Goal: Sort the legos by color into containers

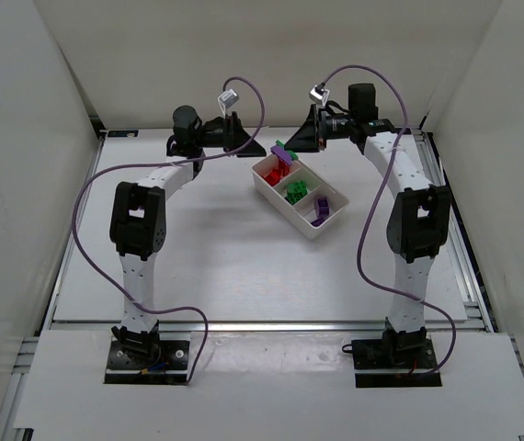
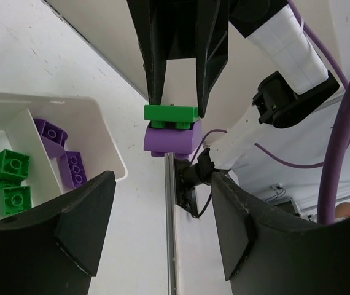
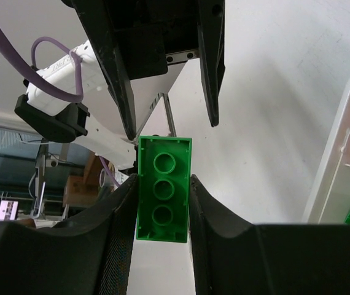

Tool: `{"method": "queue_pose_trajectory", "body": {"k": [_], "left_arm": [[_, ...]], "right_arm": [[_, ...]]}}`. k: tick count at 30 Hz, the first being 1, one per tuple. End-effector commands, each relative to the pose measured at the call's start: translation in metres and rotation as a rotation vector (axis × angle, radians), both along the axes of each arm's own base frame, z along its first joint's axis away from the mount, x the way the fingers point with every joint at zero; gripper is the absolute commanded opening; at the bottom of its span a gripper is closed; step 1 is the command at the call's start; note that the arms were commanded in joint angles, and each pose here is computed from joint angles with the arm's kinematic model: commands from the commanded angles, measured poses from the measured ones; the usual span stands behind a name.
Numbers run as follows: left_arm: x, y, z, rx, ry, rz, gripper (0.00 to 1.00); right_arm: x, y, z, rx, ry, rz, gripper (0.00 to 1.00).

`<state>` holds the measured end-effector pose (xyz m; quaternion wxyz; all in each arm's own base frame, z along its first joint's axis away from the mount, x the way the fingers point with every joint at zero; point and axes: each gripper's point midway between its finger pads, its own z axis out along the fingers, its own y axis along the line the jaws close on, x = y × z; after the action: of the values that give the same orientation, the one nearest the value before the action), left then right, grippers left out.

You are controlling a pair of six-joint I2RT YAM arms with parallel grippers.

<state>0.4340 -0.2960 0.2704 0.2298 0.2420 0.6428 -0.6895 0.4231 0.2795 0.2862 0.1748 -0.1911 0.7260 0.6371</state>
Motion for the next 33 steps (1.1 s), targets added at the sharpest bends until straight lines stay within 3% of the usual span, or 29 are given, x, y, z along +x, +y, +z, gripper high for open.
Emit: {"method": "queue_pose_trajectory", "body": {"k": [1,22,33], "left_arm": [[-0.014,0.003,0.052,-0.034,-0.134,-0.009,0.74],[-0.017,-0.003,0.052,-0.038,-0.132,-0.027,0.74],[-0.025,-0.014,0.047,-0.034,-0.119,-0.059,0.66]], "right_arm": [[0.000,0.003,0.014,0.017,-0.061,0.012,0.00],[-0.003,0.025,0.012,0.020,-0.081,0.056,0.00],[-0.001,0.026,0.013,0.019,-0.087,0.053,0.00]]}}
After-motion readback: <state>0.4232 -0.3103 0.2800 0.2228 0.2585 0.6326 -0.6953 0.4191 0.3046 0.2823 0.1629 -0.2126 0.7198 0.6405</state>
